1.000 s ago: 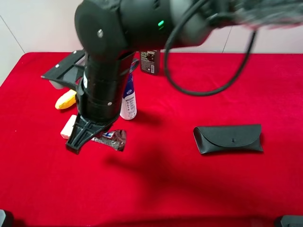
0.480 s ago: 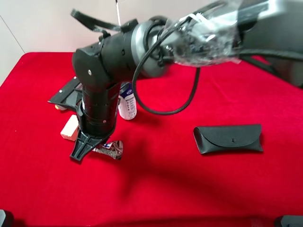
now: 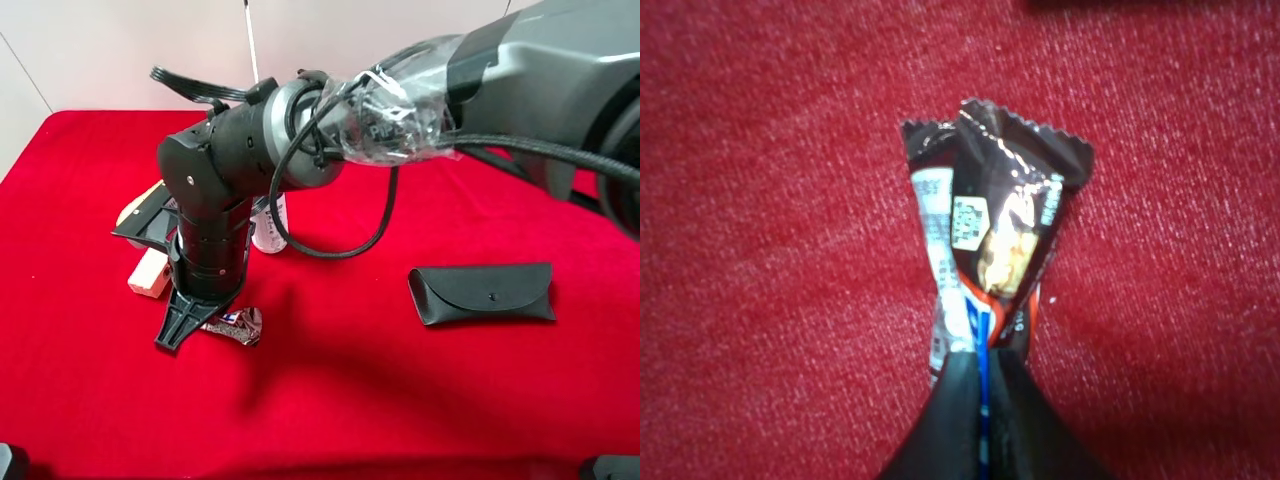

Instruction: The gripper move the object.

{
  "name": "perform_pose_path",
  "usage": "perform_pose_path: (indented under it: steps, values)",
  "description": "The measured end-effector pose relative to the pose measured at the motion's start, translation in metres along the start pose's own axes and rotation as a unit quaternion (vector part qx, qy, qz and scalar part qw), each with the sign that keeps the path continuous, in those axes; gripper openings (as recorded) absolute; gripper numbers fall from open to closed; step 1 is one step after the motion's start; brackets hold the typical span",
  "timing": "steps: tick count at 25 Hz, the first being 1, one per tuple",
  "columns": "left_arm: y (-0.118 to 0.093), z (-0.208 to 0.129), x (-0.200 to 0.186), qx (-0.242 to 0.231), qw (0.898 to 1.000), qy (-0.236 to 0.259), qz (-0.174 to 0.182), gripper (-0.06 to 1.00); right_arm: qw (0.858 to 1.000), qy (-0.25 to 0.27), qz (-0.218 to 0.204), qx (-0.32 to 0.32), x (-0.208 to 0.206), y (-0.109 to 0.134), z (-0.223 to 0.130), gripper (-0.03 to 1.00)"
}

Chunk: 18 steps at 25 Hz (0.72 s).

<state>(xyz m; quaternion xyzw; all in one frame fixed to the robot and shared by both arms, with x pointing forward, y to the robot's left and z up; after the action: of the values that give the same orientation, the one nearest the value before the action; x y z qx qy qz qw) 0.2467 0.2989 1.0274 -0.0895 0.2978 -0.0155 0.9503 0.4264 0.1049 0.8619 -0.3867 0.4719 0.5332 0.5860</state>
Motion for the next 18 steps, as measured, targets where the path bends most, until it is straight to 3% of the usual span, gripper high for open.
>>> perform_pose_path:
  steps: [18]
  values:
    - [0.0, 0.0, 0.0, 0.0, 1.0, 0.0, 0.0, 0.97, 1.0, 0.005, 0.003, 0.001, 0.0, 0.0007, -0.0011, -0.03]
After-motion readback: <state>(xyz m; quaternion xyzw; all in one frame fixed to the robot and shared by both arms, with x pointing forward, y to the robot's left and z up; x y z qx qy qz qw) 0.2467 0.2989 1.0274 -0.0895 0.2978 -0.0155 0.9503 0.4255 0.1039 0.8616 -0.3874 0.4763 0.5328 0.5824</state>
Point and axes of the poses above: a point on each arm's last joint axis where the gripper is mounted, x pointing out along that axis toward the gripper, y along the wrist's bending axis when the last joint is at zero, z = x × y, the point moved 2 cm from there along x, pointing out along that axis toward the gripper, and after that the axes turned 13 degrees about -x, right-handed, at the moved point
